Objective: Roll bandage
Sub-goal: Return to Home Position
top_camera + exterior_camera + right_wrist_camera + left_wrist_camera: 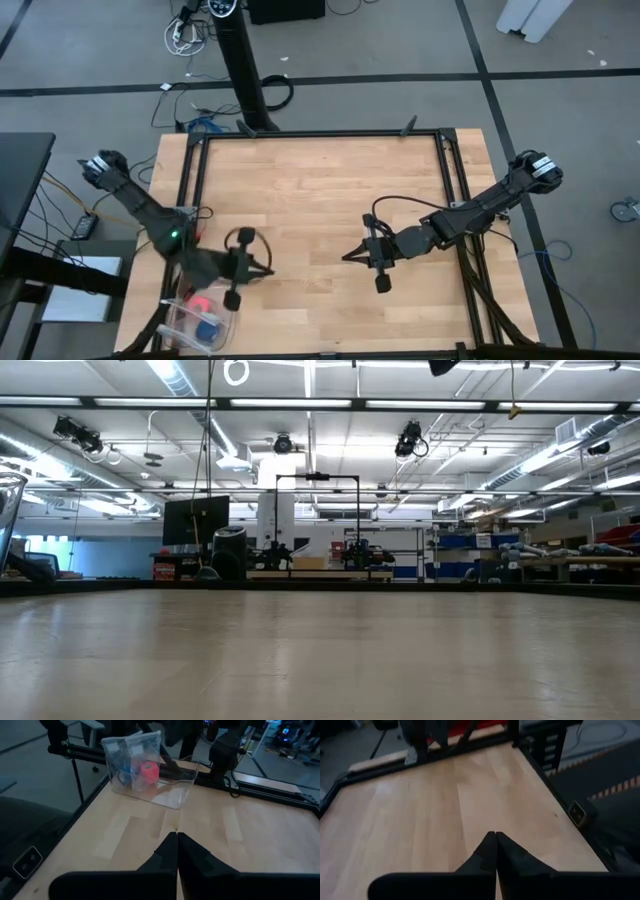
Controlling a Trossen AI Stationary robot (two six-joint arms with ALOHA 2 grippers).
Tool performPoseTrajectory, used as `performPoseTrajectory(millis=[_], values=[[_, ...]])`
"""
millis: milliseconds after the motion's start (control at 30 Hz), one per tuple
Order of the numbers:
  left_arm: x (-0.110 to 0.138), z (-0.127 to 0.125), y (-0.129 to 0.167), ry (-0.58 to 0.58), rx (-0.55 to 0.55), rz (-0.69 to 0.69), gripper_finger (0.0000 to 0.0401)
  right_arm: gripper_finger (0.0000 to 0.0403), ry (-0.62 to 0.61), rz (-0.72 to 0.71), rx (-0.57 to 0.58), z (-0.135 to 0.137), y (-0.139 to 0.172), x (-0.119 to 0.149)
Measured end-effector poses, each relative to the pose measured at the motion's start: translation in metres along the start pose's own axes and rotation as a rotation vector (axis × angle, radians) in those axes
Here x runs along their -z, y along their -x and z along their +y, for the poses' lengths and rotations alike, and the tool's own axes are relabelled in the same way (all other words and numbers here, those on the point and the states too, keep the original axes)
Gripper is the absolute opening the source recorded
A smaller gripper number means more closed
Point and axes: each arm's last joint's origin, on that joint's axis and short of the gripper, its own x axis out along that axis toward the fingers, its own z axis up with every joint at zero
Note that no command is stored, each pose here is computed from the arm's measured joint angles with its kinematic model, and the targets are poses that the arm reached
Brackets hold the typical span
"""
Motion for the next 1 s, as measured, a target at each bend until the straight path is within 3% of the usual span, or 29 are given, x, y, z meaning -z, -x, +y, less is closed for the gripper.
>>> performPoseTrajectory(millis=[333,600,767,1000], values=[[0.033,0.067,-0.037,-0.007,0.074,-0.187,0.0003,0.0001,0.028,-0.018,-0.019,-0.014,-0.005,0.023],[0.058,0.110,-0.045,-0.034,0.033,-0.314,0.0003,0.0001,0.052,-0.079,-0.060,-0.026,-0.004,0.041],[0.079,0.131,-0.046,-0.004,0.074,-0.339,0.0002,0.0000,0.046,-0.132,-0.036,-0.035,0.019,0.044],[0.099,0.146,-0.026,0.020,0.001,-0.364,0.0006,0.0000,0.039,-0.188,0.041,-0.049,0.058,0.059]])
